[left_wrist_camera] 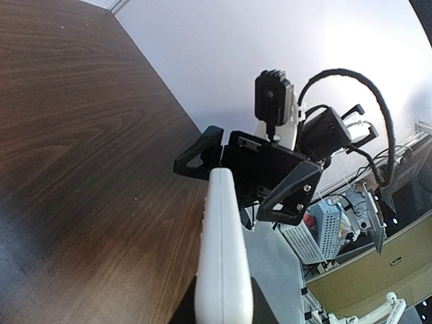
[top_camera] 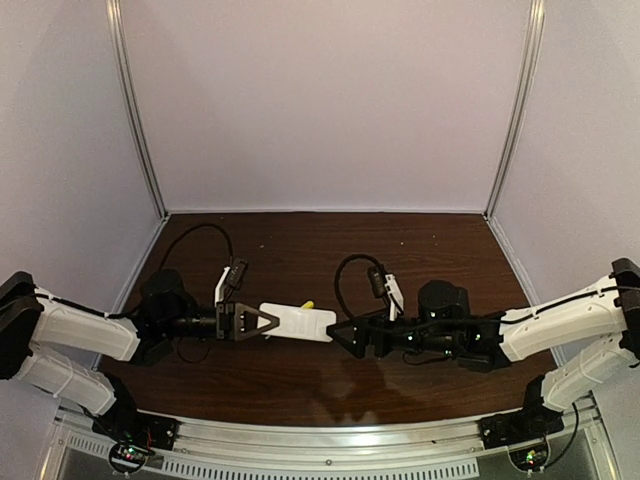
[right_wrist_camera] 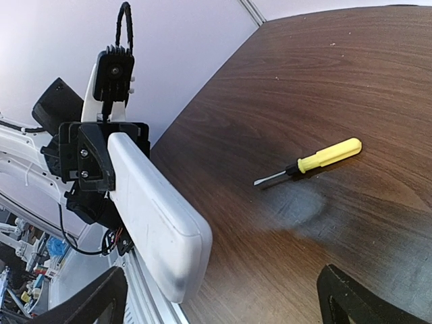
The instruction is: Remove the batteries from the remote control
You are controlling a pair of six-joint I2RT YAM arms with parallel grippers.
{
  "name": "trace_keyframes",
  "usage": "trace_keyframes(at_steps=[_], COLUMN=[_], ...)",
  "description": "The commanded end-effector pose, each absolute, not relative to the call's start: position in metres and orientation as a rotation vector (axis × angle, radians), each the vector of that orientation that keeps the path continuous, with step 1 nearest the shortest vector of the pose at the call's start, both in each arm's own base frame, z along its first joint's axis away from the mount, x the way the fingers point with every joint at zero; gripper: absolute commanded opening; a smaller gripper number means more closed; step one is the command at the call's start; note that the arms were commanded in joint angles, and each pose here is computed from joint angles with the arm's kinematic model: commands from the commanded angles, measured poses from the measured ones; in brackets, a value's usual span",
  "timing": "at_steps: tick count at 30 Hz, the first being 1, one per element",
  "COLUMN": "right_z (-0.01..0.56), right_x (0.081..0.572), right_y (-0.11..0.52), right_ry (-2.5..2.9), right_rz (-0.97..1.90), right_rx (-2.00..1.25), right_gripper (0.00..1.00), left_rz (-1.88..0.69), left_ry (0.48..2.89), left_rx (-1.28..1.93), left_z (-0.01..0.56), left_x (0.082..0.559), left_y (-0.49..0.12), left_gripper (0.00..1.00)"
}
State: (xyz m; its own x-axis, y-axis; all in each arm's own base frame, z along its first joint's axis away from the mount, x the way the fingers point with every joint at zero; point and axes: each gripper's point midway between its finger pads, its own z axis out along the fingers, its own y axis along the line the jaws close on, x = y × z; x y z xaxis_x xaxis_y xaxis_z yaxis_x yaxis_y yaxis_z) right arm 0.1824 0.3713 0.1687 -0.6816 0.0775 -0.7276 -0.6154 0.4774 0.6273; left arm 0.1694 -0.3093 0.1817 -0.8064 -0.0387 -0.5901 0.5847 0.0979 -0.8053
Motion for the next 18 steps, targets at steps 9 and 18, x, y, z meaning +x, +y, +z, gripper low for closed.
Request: trace_keyframes(at_steps=[9,18], right_z=[0.176,0.183], right_x=[0.187,0.199], right_y=[0.394,0.404], right_ry=[2.018,2.027], right_rz=[1.314,1.294], right_rx=[-0.434,-0.390], right_gripper=[0.93,0.84], left_rz=[-1.748,-1.692], left_ry=[1.862,1.911], left_rx=[0.499,0.473], left_z=[0.198,0.198], left_x=[0.176,0.187], left_y=[-0.304,-0.308], left_gripper=[0.00,0.00])
